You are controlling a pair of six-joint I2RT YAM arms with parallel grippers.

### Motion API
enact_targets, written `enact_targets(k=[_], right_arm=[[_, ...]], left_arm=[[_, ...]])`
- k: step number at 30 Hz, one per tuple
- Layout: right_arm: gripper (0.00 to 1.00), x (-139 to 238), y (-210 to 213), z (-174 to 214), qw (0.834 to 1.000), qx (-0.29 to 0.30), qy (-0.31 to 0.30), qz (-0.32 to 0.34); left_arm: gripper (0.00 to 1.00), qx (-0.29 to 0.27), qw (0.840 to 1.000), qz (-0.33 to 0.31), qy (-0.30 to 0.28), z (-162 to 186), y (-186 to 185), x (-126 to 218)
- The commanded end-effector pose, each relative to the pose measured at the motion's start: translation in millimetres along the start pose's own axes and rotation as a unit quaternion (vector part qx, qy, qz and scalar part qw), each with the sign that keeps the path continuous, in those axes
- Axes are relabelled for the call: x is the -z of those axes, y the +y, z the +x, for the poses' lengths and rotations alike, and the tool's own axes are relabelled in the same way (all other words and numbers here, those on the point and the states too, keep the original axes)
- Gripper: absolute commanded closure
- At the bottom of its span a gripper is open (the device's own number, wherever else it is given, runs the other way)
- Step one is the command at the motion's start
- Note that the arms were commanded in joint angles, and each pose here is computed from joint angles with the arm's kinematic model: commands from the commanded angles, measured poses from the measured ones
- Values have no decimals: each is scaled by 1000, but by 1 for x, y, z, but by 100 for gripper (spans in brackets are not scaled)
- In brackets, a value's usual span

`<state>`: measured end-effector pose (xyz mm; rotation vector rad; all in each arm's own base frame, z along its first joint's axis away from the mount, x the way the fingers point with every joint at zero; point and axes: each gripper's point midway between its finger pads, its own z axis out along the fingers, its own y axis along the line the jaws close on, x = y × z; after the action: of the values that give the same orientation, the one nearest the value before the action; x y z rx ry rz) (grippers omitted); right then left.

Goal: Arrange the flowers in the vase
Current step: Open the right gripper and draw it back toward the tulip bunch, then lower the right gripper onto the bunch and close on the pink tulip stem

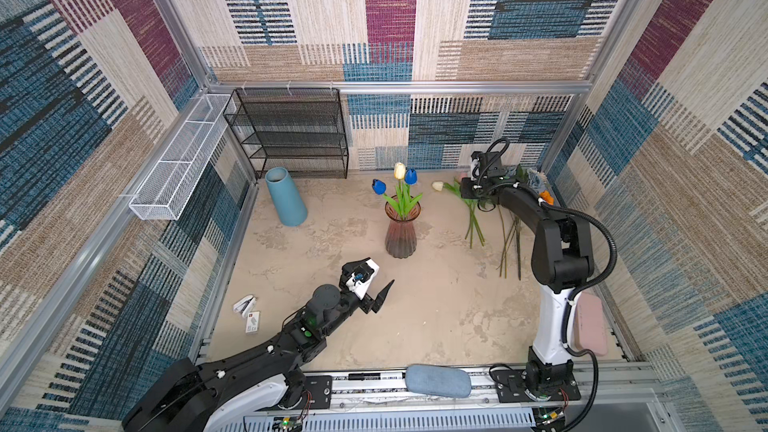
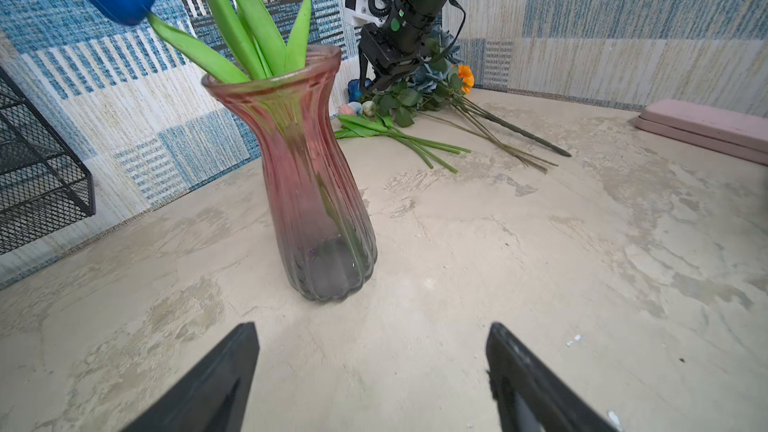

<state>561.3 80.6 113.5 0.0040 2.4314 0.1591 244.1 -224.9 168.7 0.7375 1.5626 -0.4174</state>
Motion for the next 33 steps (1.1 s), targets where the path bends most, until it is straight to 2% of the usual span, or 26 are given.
enact_targets(k=[1,7,21,33], right_arm=[[63,-12,-15,17,999,8,36,32],[68,-35,-19,39,996,21,78,34],[80,-56,-19,51,995,32,93,28],[93,-32,-8,37,997,40,66,1]], left_arm=[[11,-14,1000,7,-21,-14,-2,-2],[11,-15,1000,6,-19,-13,-1,-3],[11,-15,1000,4,-14,-12,-1,-4],[11,-14,1000,4,-13,-12,0,-4]])
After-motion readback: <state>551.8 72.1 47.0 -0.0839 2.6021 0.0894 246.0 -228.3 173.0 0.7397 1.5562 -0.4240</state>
